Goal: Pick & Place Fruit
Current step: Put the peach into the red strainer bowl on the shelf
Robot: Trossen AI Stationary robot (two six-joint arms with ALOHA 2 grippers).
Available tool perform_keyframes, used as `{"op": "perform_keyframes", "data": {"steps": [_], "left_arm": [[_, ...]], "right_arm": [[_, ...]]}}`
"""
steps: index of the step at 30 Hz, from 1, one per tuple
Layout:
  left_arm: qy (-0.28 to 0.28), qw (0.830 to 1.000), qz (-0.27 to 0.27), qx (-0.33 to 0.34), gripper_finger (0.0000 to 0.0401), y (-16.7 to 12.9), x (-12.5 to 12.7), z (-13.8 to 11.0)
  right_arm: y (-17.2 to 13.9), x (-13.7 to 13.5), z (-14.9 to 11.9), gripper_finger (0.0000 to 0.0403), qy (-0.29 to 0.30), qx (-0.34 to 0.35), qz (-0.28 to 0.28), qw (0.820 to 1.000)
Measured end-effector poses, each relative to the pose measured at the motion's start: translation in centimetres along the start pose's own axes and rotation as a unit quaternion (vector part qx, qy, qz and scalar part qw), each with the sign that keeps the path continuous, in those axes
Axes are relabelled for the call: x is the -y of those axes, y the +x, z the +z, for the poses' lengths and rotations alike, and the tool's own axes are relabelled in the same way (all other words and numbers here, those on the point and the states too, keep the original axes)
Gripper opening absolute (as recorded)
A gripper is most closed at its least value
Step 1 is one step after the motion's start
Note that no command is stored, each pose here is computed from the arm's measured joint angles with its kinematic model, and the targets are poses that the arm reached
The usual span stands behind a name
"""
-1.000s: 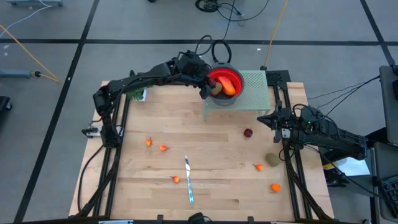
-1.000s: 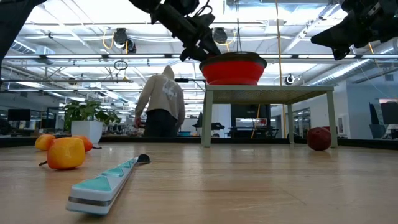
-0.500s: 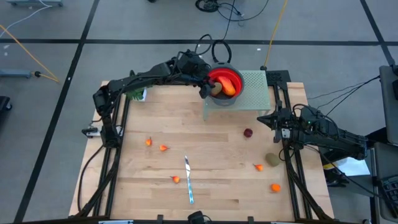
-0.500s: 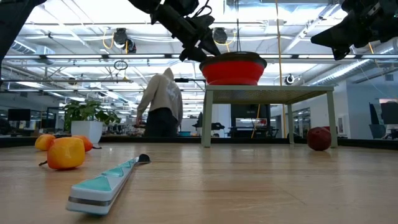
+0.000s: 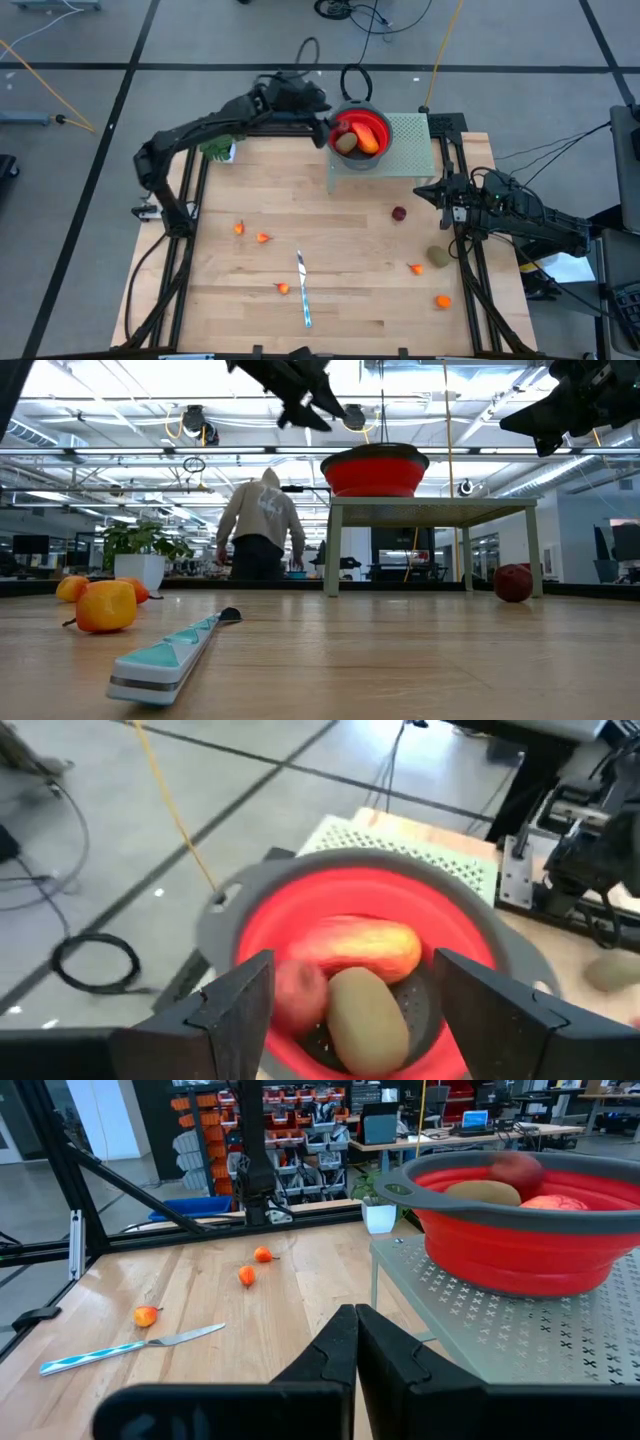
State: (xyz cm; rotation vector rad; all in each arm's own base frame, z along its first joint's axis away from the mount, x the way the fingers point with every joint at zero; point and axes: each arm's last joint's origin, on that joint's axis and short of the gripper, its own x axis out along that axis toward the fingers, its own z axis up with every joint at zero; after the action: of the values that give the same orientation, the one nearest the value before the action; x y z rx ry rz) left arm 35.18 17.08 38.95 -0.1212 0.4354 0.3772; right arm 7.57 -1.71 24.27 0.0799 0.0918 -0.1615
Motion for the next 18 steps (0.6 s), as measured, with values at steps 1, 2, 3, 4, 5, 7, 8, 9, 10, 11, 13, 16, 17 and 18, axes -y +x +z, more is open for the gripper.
{"op": "perform_keyframes", "data": {"steps": [1,2,3,4,5,7,8,9,10,11,13,16,17,18], "left_arm": [[0.001,1.0,0.004,0.005,0.0271,-0.8,0.3,0.3],[0.0,1.0,0.006,0.013,0.0271,-1.6,0.7,0.7],[-0.004,1.0,0.007,0.017,0.0271,-2.5,1.1,0.9],[-0.009,1.0,0.008,0.021,0.0271,-3.4,1.5,1.2],[-0.014,1.0,0.008,0.026,0.0271,-4.2,2.0,1.4],[-0.025,0.999,0.009,0.027,0.0271,-5.7,3.0,1.6],[-0.029,0.999,0.011,0.024,0.0271,-6.4,3.5,1.6],[-0.033,0.999,0.013,0.023,0.0271,-6.9,4.1,1.6],[-0.035,0.999,0.017,0.024,0.0271,-7.5,4.7,1.7],[-0.039,0.999,0.019,0.022,0.0271,-8.1,5.3,1.6],[-0.048,0.998,0.024,0.021,0.0271,-9.1,6.6,1.5],[-0.07,0.997,0.019,0.01,0.0271,-10.3,8.5,1.1],[-0.081,0.997,0.017,0.008,0.0271,-10.6,9.1,1.0],[-0.093,0.996,0.014,0.002,0.0271,-10.7,9.7,0.8]], "right_arm": [[0.0,0.0,0.0,0.0,0.0,0.0,0.0,1.0],[0.0,0.0,0.0,0.0,0.0,0.0,0.0,1.0],[0.0,0.0,0.0,0.0,0.0,0.0,0.0,1.0],[0.0,0.0,0.0,0.0,0.0,0.0,0.0,1.0],[0.0,0.0,0.0,0.0,0.0,0.0,0.0,1.0],[0.0,0.0,0.0,0.0,0.0,0.0,0.0,1.0],[0.0,0.0,0.0,0.0,0.0,0.0,0.0,1.0],[0.0,0.0,0.0,0.0,0.0,0.0,0.0,1.0],[0.0,0.0,0.0,0.0,0.0,0.0,0.0,1.0],[0.0,0.0,0.0,0.0,0.0,0.0,0.0,1.0],[0.0,0.0,0.0,0.0,0.0,0.0,0.0,1.0],[0.0,0.0,0.0,0.0,0.0,0.0,0.002,1.0],[0.0,0.0,0.0,0.0,0.0,0.0,0.002,1.0],[0.0,0.0,0.0,0.0,0.0,0.0,0.002,1.0]]}}
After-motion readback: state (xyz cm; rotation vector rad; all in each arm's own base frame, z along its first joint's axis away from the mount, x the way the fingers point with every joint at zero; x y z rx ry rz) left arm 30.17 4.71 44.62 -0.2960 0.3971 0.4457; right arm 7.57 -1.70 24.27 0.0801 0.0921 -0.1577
